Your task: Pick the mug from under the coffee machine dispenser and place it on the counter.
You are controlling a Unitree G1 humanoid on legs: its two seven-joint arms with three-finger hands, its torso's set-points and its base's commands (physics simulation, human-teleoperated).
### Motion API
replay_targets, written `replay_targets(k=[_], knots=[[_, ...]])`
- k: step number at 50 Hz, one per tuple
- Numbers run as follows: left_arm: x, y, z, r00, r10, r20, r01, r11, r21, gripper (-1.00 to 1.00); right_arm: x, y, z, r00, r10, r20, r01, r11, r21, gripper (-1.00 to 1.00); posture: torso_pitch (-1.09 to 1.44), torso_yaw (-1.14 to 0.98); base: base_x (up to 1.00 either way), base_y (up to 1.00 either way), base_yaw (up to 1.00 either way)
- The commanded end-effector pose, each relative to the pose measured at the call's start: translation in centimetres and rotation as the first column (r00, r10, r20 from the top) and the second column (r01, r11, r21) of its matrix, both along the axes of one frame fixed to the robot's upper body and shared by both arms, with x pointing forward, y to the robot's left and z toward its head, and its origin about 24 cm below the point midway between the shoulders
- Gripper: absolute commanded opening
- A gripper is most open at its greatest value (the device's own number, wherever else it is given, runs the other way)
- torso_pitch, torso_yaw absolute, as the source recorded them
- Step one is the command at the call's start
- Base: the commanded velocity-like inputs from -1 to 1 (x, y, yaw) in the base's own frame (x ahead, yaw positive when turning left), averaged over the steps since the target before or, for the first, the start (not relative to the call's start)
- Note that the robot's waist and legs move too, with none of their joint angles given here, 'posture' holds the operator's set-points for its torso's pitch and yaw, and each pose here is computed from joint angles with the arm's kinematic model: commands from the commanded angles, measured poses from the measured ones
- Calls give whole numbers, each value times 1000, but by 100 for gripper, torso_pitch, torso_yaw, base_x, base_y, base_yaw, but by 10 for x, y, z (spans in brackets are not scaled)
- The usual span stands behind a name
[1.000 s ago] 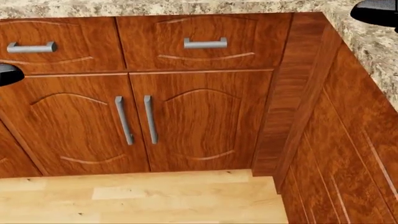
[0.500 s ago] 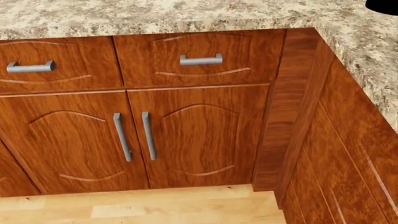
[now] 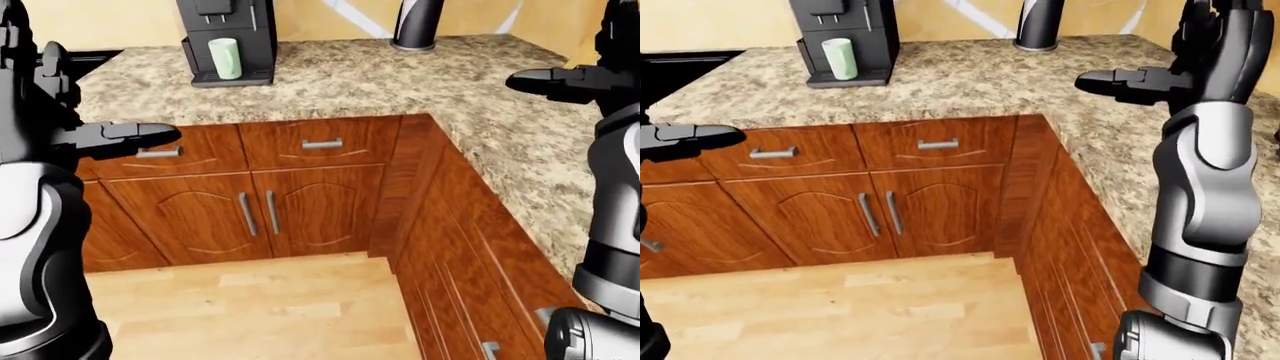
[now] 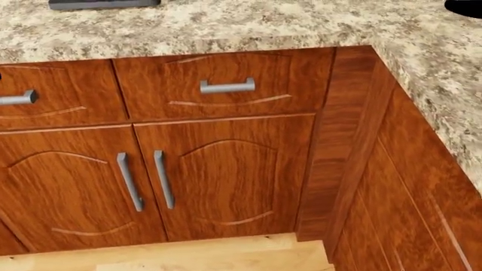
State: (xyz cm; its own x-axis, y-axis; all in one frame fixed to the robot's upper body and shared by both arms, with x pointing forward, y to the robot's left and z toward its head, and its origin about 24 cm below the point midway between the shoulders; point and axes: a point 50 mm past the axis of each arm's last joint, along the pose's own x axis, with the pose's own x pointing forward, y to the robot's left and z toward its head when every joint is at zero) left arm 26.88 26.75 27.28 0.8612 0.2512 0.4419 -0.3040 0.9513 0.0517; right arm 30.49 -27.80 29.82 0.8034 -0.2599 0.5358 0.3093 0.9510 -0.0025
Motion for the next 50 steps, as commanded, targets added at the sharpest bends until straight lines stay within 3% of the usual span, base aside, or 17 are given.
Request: replay_targets(k=[1,50], knots=[[-9,1,18,995,22,95,-25,999,27,100,-8,5,18,996,18,86,-16,999,-31,100,0,0,14,0,0],[-12,6,27,993,43,107,-46,999,21,100,-9,6,23,996,26,89,-23,999,-34,100,0,0,10,1,0]])
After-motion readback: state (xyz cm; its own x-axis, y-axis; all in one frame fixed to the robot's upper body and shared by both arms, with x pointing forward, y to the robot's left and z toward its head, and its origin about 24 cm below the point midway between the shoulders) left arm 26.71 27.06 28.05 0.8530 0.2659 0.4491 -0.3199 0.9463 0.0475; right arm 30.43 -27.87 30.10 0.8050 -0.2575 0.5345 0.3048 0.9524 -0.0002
